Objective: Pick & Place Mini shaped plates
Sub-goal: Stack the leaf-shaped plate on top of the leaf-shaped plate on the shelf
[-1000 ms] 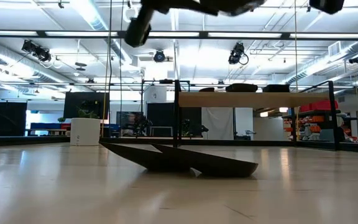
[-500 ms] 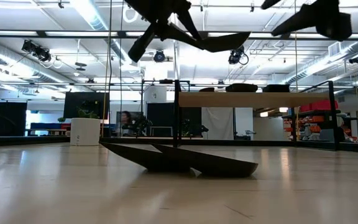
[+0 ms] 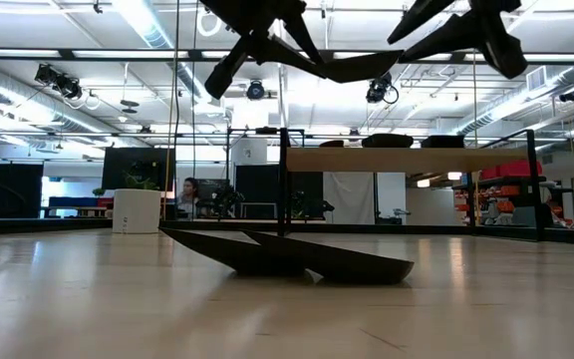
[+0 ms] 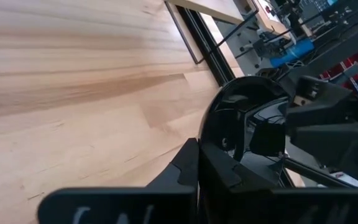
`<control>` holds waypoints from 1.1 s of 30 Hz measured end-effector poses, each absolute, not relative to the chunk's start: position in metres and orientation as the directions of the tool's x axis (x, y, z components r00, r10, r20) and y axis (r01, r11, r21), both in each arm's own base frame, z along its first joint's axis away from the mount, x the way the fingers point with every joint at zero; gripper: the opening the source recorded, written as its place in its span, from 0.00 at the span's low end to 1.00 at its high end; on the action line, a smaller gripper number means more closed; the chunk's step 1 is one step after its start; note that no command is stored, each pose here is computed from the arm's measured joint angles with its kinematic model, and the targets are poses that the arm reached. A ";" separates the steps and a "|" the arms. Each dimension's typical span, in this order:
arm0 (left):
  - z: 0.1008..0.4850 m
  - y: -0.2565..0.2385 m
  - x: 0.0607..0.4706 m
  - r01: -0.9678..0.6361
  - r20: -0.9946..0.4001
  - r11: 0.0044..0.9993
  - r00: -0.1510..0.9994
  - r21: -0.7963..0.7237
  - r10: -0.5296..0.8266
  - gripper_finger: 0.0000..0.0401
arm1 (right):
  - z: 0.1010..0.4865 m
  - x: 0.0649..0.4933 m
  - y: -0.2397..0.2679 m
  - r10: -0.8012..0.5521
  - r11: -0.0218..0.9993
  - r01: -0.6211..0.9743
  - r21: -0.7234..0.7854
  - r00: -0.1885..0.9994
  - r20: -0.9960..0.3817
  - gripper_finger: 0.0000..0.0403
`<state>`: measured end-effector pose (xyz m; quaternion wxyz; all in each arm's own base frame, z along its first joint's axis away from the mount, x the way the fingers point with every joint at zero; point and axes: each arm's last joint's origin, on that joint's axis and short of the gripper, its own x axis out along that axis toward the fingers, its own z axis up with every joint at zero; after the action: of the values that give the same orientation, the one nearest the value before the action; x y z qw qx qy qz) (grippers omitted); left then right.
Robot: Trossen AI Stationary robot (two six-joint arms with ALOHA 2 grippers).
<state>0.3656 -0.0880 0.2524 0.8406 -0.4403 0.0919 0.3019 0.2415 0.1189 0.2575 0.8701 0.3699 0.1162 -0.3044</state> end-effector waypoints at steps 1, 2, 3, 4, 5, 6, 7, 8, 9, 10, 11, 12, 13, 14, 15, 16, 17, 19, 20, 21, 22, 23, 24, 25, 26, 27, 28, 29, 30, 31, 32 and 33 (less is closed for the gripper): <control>0.252 -0.088 0.366 -0.588 -0.420 0.430 0.801 -0.685 0.427 0.02 | 0.257 0.242 0.118 -0.442 0.543 0.617 0.570 0.787 -0.431 0.27; 0.252 -0.088 0.366 -0.588 -0.420 0.430 0.801 -0.685 0.426 0.02 | 0.257 0.243 0.117 -0.438 0.541 0.618 0.570 0.786 -0.437 0.24; 0.252 -0.088 0.366 -0.588 -0.420 0.430 0.801 -0.685 0.427 0.03 | 0.257 0.243 0.116 -0.436 0.539 0.620 0.571 0.785 -0.441 0.21; 0.252 -0.088 0.366 -0.588 -0.420 0.430 0.801 -0.685 0.426 0.03 | 0.257 0.244 0.115 -0.436 0.537 0.621 0.571 0.784 -0.442 0.17; 0.252 -0.088 0.366 -0.588 -0.420 0.430 0.801 -0.685 0.427 0.04 | 0.257 0.244 0.115 -0.436 0.538 0.622 0.569 0.783 -0.443 0.14; 0.252 -0.088 0.366 -0.588 -0.420 0.430 0.801 -0.685 0.427 0.05 | 0.257 0.244 0.114 -0.435 0.542 0.623 0.565 0.783 -0.445 0.10; 0.252 -0.088 0.366 -0.587 -0.419 0.430 0.802 -0.686 0.427 0.05 | 0.257 0.244 0.114 -0.436 0.547 0.623 0.559 0.782 -0.445 0.07; 0.253 -0.088 0.366 -0.586 -0.418 0.430 0.802 -0.687 0.426 0.05 | 0.257 0.244 0.114 -0.437 0.554 0.624 0.551 0.781 -0.446 0.04; 0.253 -0.088 0.366 -0.585 -0.419 0.430 0.803 -0.687 0.423 0.06 | 0.257 0.244 0.113 -0.437 0.563 0.625 0.541 0.780 -0.448 0.02; 0.253 -0.089 0.366 -0.583 -0.421 0.431 0.805 -0.688 0.418 0.06 | 0.257 0.244 0.113 -0.436 0.567 0.626 0.535 0.779 -0.450 0.02; 0.253 -0.089 0.366 -0.582 -0.421 0.432 0.806 -0.689 0.415 0.06 | 0.256 0.245 0.112 -0.431 0.569 0.626 0.533 0.779 -0.455 0.02; 0.253 -0.089 0.366 -0.582 -0.421 0.432 0.806 -0.689 0.415 0.06 | 0.256 0.245 0.112 -0.428 0.569 0.627 0.533 0.779 -0.459 0.03; 0.253 -0.089 0.366 -0.582 -0.421 0.432 0.806 -0.689 0.415 0.06 | 0.256 0.245 0.111 -0.426 0.569 0.628 0.531 0.777 -0.462 0.03; 0.253 -0.089 0.366 -0.582 -0.421 0.433 0.806 -0.688 0.416 0.06 | 0.256 0.246 0.111 -0.426 0.569 0.630 0.530 0.776 -0.466 0.02; 0.253 -0.089 0.366 -0.583 -0.421 0.437 0.806 -0.685 0.415 0.07 | 0.256 0.246 0.110 -0.426 0.569 0.632 0.526 0.774 -0.469 0.01; 0.253 -0.089 0.366 -0.582 -0.421 0.445 0.808 -0.681 0.412 0.07 | 0.255 0.245 0.110 -0.426 0.569 0.634 0.523 0.772 -0.473 0.01; 0.253 -0.089 0.366 -0.579 -0.422 0.452 0.811 -0.678 0.405 0.09 | 0.255 0.245 0.109 -0.425 0.571 0.637 0.518 0.769 -0.477 0.01; 0.253 -0.089 0.366 -0.572 -0.424 0.461 0.817 -0.678 0.391 0.12 | 0.254 0.245 0.109 -0.413 0.574 0.638 0.513 0.767 -0.491 0.01; 0.253 -0.090 0.367 -0.570 -0.424 0.461 0.819 -0.680 0.386 0.15 | 0.254 0.245 0.109 -0.406 0.576 0.638 0.511 0.766 -0.498 0.01; 0.253 -0.090 0.367 -0.569 -0.426 0.462 0.820 -0.680 0.383 0.17 | 0.253 0.244 0.109 -0.404 0.580 0.641 0.503 0.762 -0.506 0.01; 0.253 -0.090 0.367 -0.568 -0.428 0.464 0.821 -0.680 0.379 0.20 | 0.252 0.244 0.109 -0.399 0.582 0.643 0.497 0.759 -0.515 0.00; 0.253 -0.090 0.367 -0.568 -0.429 0.465 0.821 -0.679 0.376 0.23 | 0.252 0.243 0.109 -0.397 0.584 0.646 0.492 0.755 -0.522 0.00; 0.253 -0.090 0.367 -0.567 -0.430 0.465 0.822 -0.679 0.374 0.26 | 0.251 0.243 0.109 -0.398 0.581 0.651 0.489 0.751 -0.527 0.00; 0.253 -0.090 0.367 -0.568 -0.430 0.466 0.821 -0.679 0.375 0.29 | 0.250 0.242 0.108 -0.398 0.578 0.657 0.485 0.745 -0.535 0.00; 0.253 -0.090 0.367 -0.568 -0.430 0.467 0.822 -0.678 0.374 0.32 | 0.249 0.241 0.108 -0.395 0.577 0.661 0.479 0.740 -0.545 0.00; 0.253 -0.090 0.367 -0.568 -0.431 0.473 0.821 -0.673 0.374 0.35 | 0.248 0.240 0.108 -0.388 0.580 0.666 0.469 0.732 -0.560 0.00; 0.253 -0.090 0.367 -0.569 -0.431 0.480 0.821 -0.667 0.374 0.38 | 0.247 0.239 0.107 -0.381 0.583 0.672 0.456 0.722 -0.578 0.00; 0.253 -0.089 0.367 -0.569 -0.433 0.494 0.822 -0.658 0.370 0.40 | 0.245 0.237 0.107 -0.372 0.584 0.680 0.442 0.709 -0.599 0.00; 0.253 -0.088 0.367 -0.565 -0.438 0.509 0.825 -0.649 0.358 0.42 | 0.243 0.235 0.106 -0.364 0.583 0.692 0.427 0.692 -0.624 0.00; 0.254 -0.087 0.366 -0.556 -0.447 0.533 0.830 -0.637 0.332 0.44 | 0.241 0.233 0.106 -0.353 0.585 0.703 0.403 0.669 -0.654 0.00; 0.255 -0.086 0.366 -0.542 -0.456 0.561 0.837 -0.625 0.301 0.46 | 0.239 0.230 0.105 -0.339 0.586 0.715 0.382 0.644 -0.686 0.00; 0.258 -0.084 0.366 -0.518 -0.458 0.583 0.849 -0.626 0.263 0.47 | 0.238 0.226 0.104 -0.324 0.588 0.725 0.359 0.618 -0.716 0.00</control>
<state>0.3663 -0.0844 0.2581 0.8751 -0.3985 0.1598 0.2233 0.2257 0.1045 0.2380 0.8373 0.3282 0.3049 -0.3133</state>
